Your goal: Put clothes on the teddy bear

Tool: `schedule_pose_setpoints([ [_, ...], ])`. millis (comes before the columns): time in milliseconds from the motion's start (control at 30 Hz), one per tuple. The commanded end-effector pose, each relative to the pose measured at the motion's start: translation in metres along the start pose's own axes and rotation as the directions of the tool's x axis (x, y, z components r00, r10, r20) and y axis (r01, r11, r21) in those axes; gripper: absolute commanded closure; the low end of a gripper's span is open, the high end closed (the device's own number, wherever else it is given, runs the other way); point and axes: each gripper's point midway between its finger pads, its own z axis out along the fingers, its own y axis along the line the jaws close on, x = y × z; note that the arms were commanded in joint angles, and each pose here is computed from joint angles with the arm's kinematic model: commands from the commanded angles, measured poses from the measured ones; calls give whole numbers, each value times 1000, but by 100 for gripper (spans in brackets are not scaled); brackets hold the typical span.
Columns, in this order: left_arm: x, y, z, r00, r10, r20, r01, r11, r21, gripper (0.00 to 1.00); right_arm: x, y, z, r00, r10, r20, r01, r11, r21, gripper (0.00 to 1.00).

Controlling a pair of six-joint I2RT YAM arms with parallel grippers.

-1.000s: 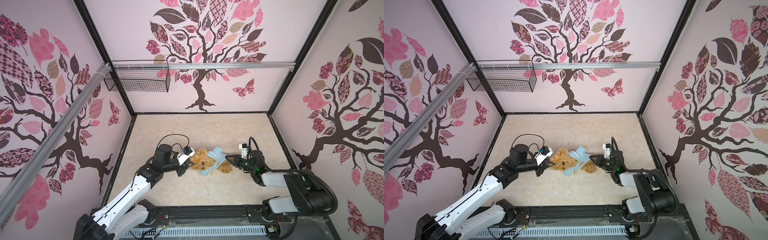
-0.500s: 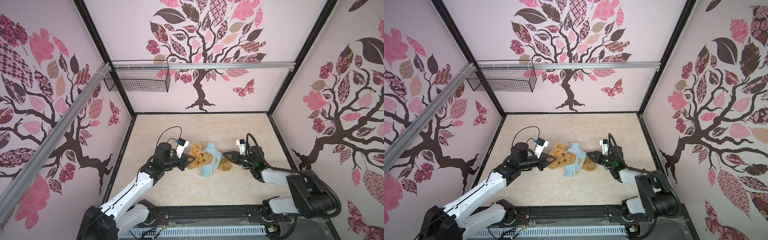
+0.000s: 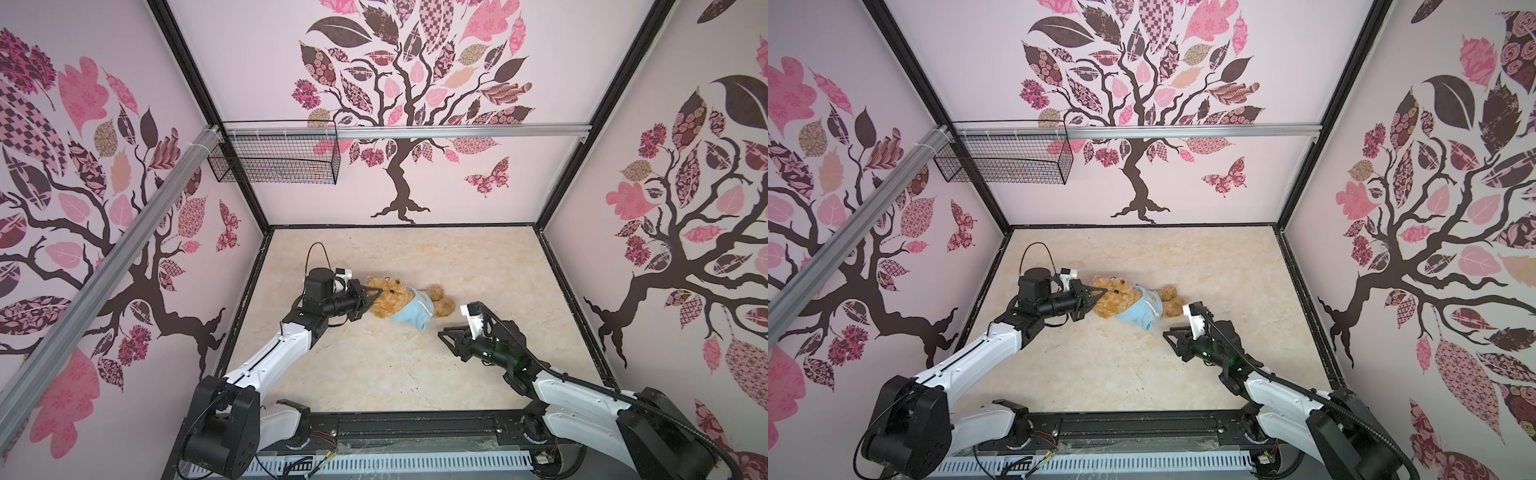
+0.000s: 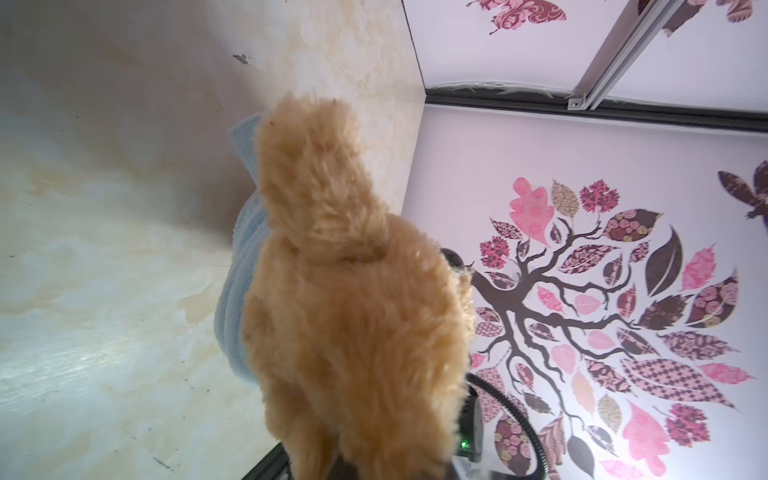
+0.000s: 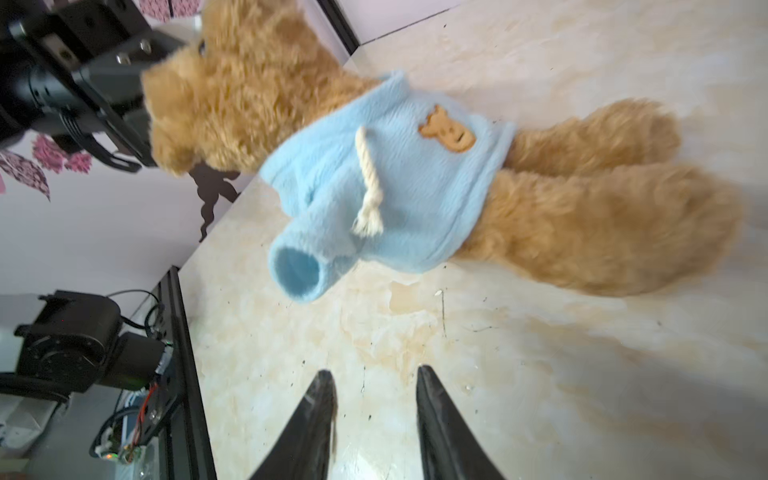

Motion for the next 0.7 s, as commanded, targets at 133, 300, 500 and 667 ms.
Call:
schedule_pose_setpoints([
  [133, 7, -7, 2, 974, -214, -70, 221, 969, 106, 100, -16, -3, 25, 993, -30, 118, 33, 999, -20, 62],
  [300, 9, -4, 2, 970, -231, -76, 238, 966, 104, 100, -20, 0, 39, 986, 22, 163, -11, 997, -74, 63],
  [500, 12, -4, 3, 971, -222, -85, 230, 968, 101, 100, -25, 4, 47, 983, 47, 178, -28, 994, -109, 64],
  [667, 15, -3, 6, 972, -215, -92, 223, 970, 94, 100, -31, 2, 47, 979, 57, 197, -39, 995, -94, 66],
])
